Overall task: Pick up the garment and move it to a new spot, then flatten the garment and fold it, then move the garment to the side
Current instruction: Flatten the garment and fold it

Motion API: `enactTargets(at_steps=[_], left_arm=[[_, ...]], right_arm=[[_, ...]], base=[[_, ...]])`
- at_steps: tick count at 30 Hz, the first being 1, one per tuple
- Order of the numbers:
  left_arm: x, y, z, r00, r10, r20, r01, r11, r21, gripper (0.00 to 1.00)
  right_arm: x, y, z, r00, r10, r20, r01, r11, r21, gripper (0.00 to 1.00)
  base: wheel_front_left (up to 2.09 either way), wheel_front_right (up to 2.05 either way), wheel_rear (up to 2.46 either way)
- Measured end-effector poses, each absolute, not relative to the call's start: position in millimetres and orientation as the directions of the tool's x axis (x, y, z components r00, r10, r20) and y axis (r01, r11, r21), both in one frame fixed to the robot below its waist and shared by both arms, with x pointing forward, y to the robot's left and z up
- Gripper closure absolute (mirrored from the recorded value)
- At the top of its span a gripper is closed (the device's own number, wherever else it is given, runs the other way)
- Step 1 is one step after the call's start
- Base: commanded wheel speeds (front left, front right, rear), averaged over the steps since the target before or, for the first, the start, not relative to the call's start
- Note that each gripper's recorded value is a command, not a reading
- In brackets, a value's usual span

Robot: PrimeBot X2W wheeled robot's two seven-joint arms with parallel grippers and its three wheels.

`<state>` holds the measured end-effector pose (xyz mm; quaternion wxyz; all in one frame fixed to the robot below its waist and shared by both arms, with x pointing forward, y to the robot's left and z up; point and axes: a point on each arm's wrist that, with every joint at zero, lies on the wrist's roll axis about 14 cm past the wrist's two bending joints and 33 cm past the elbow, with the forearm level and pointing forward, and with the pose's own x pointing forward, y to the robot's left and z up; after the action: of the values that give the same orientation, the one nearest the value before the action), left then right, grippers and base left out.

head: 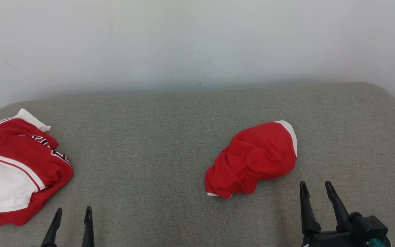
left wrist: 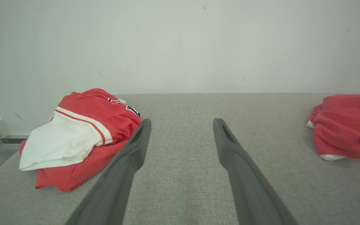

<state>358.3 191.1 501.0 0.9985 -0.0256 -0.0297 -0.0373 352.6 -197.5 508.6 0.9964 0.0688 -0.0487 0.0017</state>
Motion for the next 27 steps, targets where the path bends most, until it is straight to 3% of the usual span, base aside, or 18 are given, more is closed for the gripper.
enactTargets(at_steps=[27], left_arm=[[358.9,199.8,497.3,0.998,-0.049,0.050,0.051,0.998,-0.033,0.00]], right_arm=[[354.0,-194.5,501.1,0.997,0.006,0.074,-0.016,0.991,0.136,0.00]], base=[[0.00,0.00,0.00]])
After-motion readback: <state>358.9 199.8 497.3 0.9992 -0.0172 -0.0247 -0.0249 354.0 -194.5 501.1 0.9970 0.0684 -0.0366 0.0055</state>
